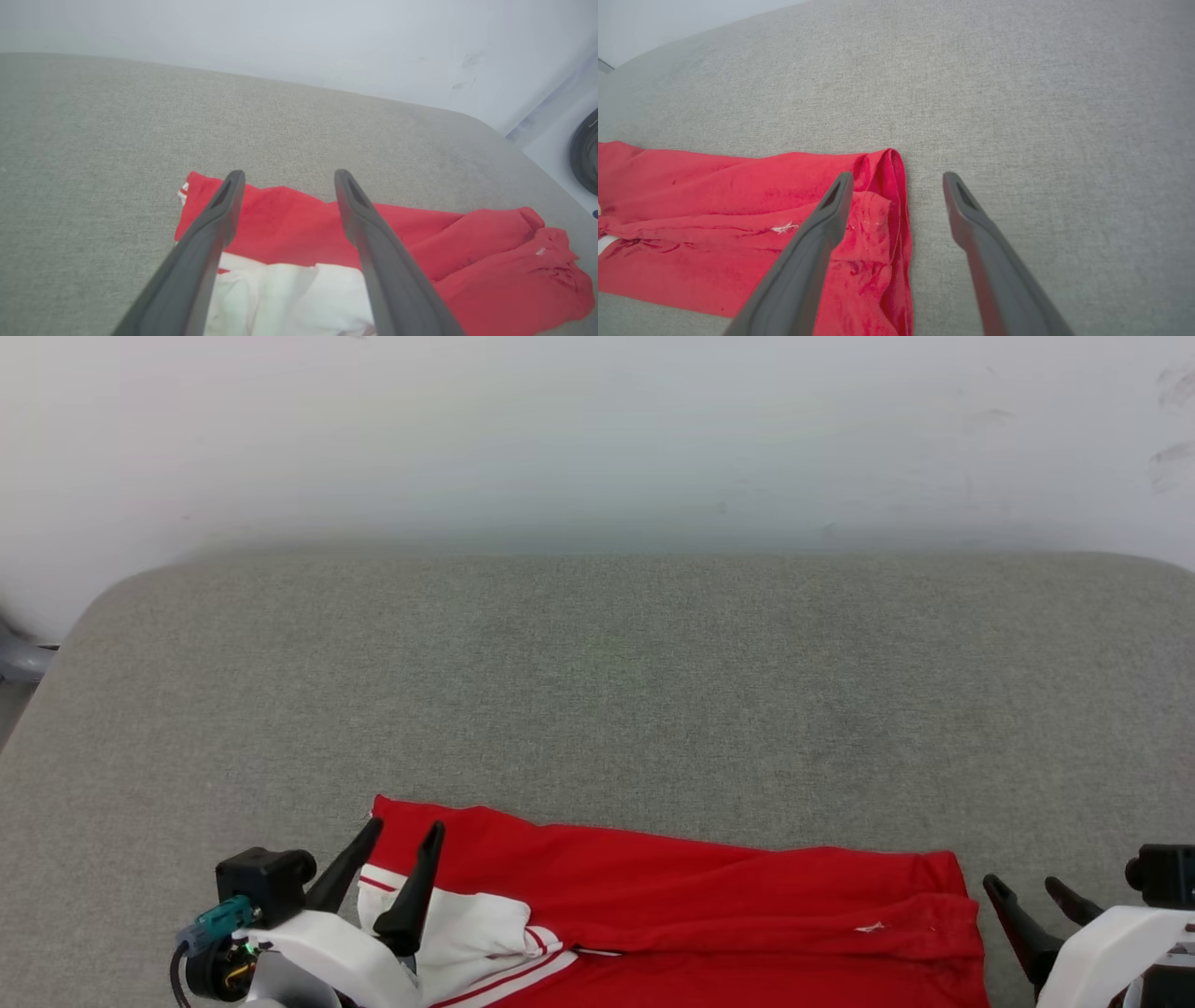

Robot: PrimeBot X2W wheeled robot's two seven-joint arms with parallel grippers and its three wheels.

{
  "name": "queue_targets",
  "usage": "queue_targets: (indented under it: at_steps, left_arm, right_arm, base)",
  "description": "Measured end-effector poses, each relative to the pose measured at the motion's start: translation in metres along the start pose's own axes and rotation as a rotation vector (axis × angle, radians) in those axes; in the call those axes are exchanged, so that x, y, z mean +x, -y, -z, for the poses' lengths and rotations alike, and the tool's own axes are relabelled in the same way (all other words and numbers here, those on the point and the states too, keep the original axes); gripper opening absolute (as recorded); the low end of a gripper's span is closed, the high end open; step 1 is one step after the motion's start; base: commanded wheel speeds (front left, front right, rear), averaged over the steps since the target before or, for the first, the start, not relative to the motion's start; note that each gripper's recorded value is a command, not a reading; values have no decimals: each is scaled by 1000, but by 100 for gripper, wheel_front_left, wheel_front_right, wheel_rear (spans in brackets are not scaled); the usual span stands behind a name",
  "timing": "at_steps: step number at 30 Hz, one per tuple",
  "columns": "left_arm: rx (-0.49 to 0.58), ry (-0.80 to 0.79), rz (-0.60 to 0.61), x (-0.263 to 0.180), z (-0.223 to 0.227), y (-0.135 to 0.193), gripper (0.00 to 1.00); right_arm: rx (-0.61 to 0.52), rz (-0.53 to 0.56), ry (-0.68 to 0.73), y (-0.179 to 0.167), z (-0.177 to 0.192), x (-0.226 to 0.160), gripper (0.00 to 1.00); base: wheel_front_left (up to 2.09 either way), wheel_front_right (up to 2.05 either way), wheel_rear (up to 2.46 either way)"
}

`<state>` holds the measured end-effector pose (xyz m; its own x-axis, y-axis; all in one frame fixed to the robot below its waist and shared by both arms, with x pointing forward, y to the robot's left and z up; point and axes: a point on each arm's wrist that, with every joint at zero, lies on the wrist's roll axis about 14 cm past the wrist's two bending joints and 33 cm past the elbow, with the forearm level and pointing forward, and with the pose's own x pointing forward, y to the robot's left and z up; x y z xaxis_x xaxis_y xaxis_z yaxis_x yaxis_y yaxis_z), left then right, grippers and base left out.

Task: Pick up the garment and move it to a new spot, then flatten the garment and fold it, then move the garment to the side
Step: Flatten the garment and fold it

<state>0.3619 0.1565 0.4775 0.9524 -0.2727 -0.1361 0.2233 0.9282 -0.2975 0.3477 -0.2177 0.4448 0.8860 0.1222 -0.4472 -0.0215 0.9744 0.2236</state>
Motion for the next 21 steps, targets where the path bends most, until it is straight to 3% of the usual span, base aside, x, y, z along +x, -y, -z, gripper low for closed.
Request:
queue_targets:
  at_steps: [8,21]
  left_arm:
    - [64,262,-76,4,-66,1,100]
    - [164,315,-161,3,-68,-12,100]
  right_arm:
    - [-96,15,-150,9,-3,0,100]
    - [-73,-46,-393,-11,52,30,100]
  base:
    - [0,0,0]
    - [0,0,0]
